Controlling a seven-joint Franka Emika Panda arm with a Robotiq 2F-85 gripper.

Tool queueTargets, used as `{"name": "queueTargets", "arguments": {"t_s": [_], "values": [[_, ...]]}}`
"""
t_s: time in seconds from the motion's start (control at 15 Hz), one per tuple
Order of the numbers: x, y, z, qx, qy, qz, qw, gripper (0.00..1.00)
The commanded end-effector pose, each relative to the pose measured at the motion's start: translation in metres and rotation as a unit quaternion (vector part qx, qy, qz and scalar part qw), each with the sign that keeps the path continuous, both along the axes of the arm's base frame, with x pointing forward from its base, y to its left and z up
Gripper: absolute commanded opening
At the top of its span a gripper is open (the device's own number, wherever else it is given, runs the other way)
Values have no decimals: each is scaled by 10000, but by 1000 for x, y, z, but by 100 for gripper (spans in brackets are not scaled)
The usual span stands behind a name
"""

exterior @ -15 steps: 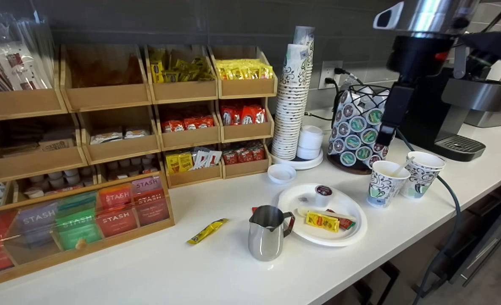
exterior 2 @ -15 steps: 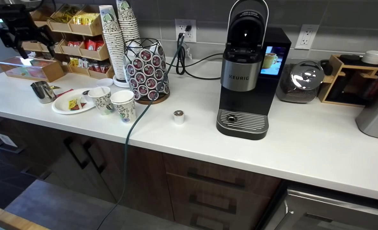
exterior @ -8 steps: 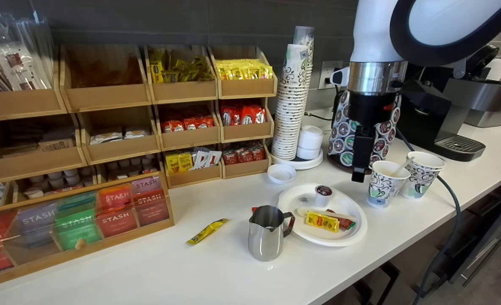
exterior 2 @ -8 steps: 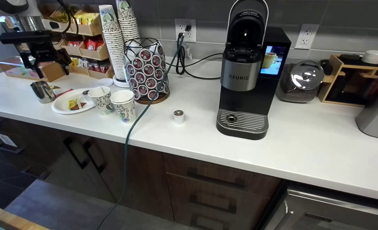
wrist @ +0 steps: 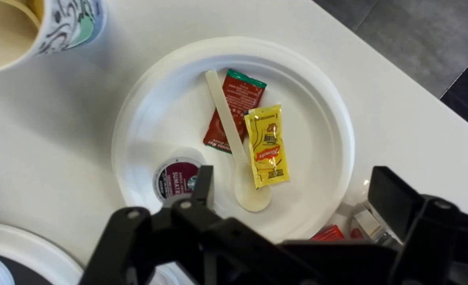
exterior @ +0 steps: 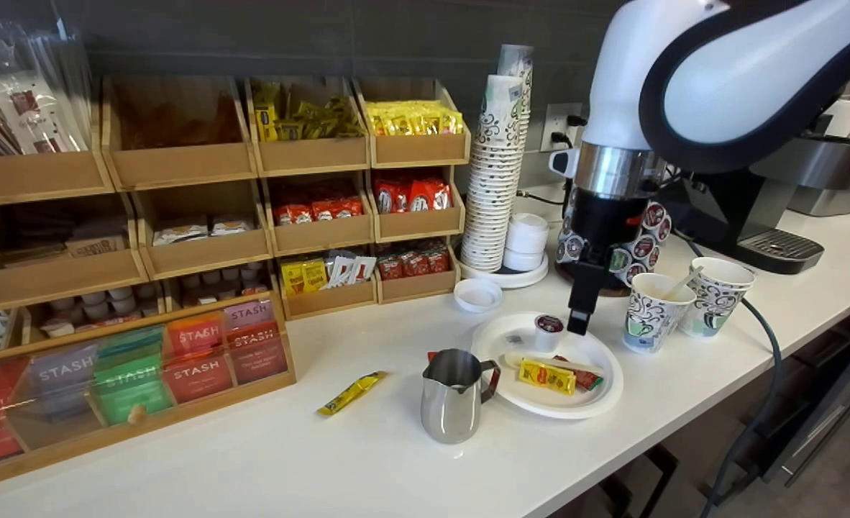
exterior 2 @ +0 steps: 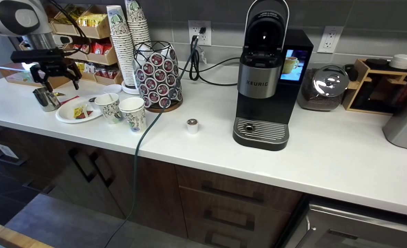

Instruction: Put the white spoon in the coffee cup on the right

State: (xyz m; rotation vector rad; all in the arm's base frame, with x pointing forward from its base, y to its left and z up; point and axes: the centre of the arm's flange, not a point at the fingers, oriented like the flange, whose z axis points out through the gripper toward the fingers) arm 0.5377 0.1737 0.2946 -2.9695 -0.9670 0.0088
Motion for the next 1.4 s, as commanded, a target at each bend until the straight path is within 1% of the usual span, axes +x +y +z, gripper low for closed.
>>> {"name": "queueTargets", "arguments": {"t_s": [0.0,0.13,0.2,0.27,0.4,0.47,0.53,0.6,0.73,0.87,1.0,1.07,1.13,1.2,1.33], "values": [[-7,-12,-39,155,-29,-93,9998,100],[-9,-24,-51,245,-68,-259,9993,100],[-9,-28,-55,259,-89,-331,9991,98],[-7,-30,-60,241,-102,-360,9990,90],[-2,-31,-68,240,-50,-322,9992,82],[0,-31,-72,225,-5,-297,9993,72],[2,-29,-76,188,30,-248,9995,66],[4,-27,-79,174,44,-221,9996,67],[9,-23,-84,120,34,-199,9997,71],[14,-21,-85,70,26,-142,9999,71],[20,-17,-87,51,36,-69,10000,68],[22,-16,-89,49,32,-48,10000,63],[25,-15,-90,61,36,-21,10000,61],[27,-14,-91,58,31,-18,10000,50],[32,-12,-94,53,33,4,10000,53]]}}
